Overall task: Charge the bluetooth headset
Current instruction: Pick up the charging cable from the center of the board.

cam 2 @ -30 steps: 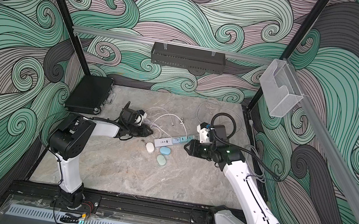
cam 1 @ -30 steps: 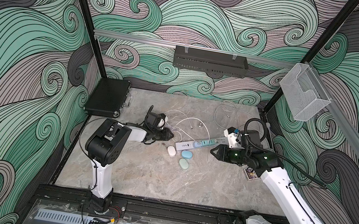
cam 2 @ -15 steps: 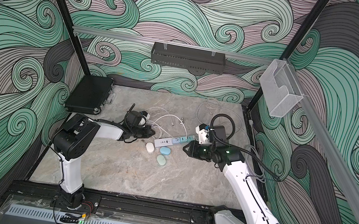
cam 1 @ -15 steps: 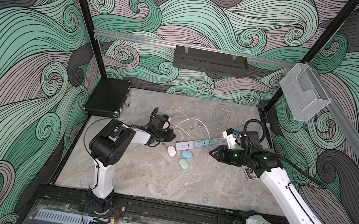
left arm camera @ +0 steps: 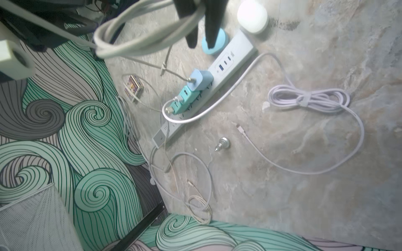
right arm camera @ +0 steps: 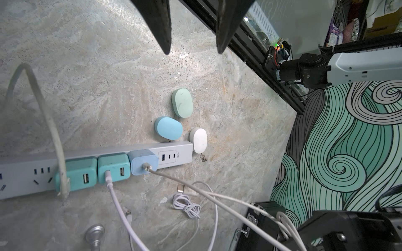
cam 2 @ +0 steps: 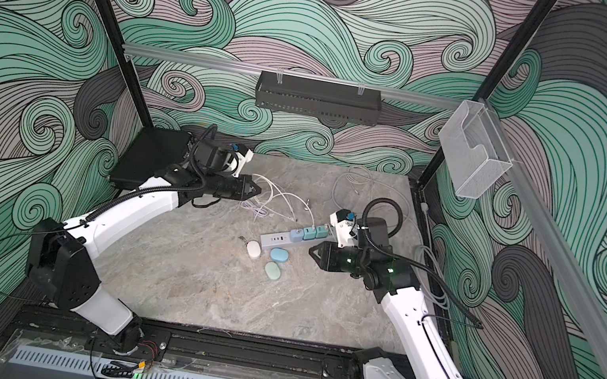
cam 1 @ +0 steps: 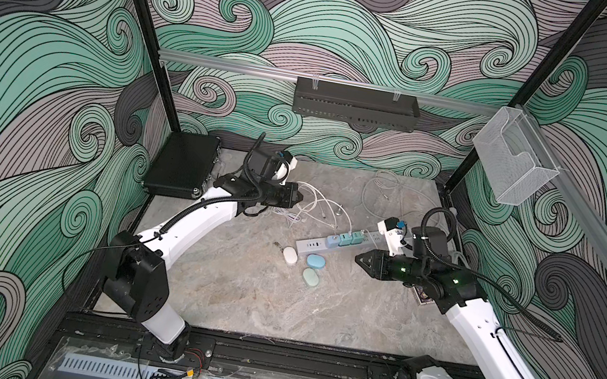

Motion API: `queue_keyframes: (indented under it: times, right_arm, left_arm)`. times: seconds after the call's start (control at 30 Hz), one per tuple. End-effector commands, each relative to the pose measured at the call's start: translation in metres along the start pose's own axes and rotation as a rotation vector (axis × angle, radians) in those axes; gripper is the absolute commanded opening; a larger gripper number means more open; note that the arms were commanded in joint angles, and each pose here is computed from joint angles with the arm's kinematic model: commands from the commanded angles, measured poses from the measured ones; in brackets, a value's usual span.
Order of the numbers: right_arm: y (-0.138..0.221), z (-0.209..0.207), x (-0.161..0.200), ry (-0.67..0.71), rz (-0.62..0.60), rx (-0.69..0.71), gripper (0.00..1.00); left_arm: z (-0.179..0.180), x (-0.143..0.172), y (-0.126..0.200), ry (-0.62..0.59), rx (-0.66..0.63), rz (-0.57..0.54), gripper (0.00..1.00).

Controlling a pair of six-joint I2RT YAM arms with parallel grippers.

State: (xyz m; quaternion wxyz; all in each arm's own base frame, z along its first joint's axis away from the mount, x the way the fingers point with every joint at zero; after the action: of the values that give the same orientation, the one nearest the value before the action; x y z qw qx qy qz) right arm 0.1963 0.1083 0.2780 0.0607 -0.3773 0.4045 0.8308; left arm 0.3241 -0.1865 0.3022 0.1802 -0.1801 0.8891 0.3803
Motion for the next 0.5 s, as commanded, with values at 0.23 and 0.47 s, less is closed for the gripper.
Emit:
queue_keyframes:
  times: [0.23,0.47]
  right_arm:
    - [0.004,0.020,-0.015,0.251,-0.055,-0.141,0.34]
    - [-0.011,0.036,-0.015,0.278,0.021,-0.283,0.35]
  left_arm:
    - [-0.001,0.017,0.014,-0.018,-0.123,0.201,0.00]
    - [-0.010,0.022,0.024,-0.084,-0.036,0.251,0.00]
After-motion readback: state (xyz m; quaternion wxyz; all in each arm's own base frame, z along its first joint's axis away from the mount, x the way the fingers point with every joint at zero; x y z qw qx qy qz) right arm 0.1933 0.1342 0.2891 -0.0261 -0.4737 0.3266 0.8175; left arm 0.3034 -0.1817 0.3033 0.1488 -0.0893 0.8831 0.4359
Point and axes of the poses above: each gripper's point midway between its finger pads, its own y axis back along the fingers, its own z axis along the line the jaws close on, x = y × z, the point moved 10 cm from there along y, back along the fingers, and after that the axes turned 12 degrees about y, right-handed, at the moved point
